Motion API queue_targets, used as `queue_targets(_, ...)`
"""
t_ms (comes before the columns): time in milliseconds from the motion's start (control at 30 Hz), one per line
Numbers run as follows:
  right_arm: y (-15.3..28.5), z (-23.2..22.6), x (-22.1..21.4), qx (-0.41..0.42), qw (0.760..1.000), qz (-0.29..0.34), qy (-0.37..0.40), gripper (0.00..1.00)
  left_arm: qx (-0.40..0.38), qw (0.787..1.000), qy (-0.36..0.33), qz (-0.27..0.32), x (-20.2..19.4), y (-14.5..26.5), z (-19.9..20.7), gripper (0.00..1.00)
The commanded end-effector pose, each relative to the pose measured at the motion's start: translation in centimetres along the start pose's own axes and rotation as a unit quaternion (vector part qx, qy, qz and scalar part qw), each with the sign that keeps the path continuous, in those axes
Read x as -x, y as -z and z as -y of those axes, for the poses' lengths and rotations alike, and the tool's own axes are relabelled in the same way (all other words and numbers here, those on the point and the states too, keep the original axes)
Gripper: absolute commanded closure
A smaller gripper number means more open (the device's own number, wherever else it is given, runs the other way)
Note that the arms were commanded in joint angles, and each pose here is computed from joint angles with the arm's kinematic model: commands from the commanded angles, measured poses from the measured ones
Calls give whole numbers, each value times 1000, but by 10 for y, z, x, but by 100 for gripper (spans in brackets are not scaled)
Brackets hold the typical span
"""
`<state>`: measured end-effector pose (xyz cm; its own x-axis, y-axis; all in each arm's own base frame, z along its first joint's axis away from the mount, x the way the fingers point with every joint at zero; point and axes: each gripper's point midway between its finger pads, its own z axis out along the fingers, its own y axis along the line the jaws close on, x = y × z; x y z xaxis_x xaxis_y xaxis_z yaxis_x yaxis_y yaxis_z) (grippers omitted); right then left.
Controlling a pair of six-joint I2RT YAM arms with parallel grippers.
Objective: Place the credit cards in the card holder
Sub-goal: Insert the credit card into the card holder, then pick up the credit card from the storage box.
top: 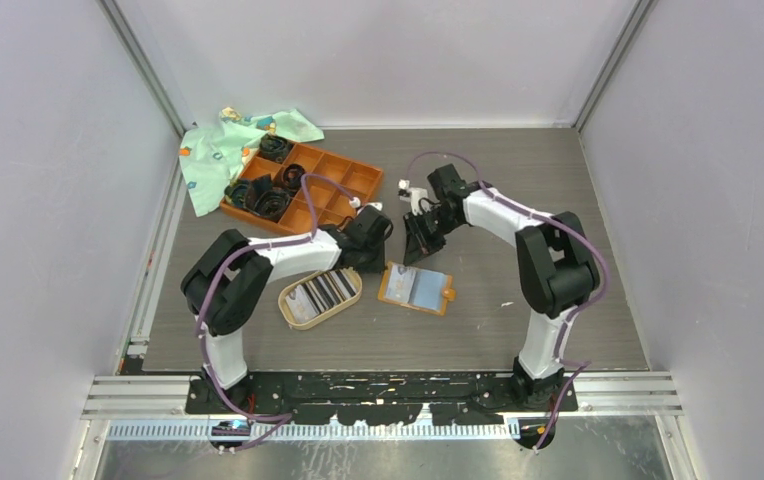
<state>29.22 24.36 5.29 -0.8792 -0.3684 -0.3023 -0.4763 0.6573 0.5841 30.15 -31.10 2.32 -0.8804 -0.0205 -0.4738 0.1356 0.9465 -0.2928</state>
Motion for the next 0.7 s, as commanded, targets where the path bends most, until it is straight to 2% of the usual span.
queue_targets(0,44,-24,11,5,988,40,146,87,-13,998,-9,-57,-41,3,6,93)
queue_targets(167,72,-41,9,-2,960,87,267,84,-33,998,-19,-59,-53,8,21,93)
queue_targets(233,87,-52,6,-6,936,117,331,82,-42,997,-22,-56,-56,10,27,92)
queue_targets(300,99,-60,0,-6,907,144,395,75,-55,997,-27,-41,-54,15,34,93)
queue_targets(333,104,-62,-2,-9,890,158,427,71,-62,997,-31,-29,-51,18,37,93)
queue_targets(433,113,-62,-12,-11,858,182,479,62,-85,995,-46,22,-37,38,47,92)
queue_targets(567,129,-58,-3,-28,865,197,461,56,-129,982,-74,119,-10,89,60,90)
queue_targets(667,143,-57,6,-56,865,209,452,50,-145,970,-91,171,-3,120,50,88)
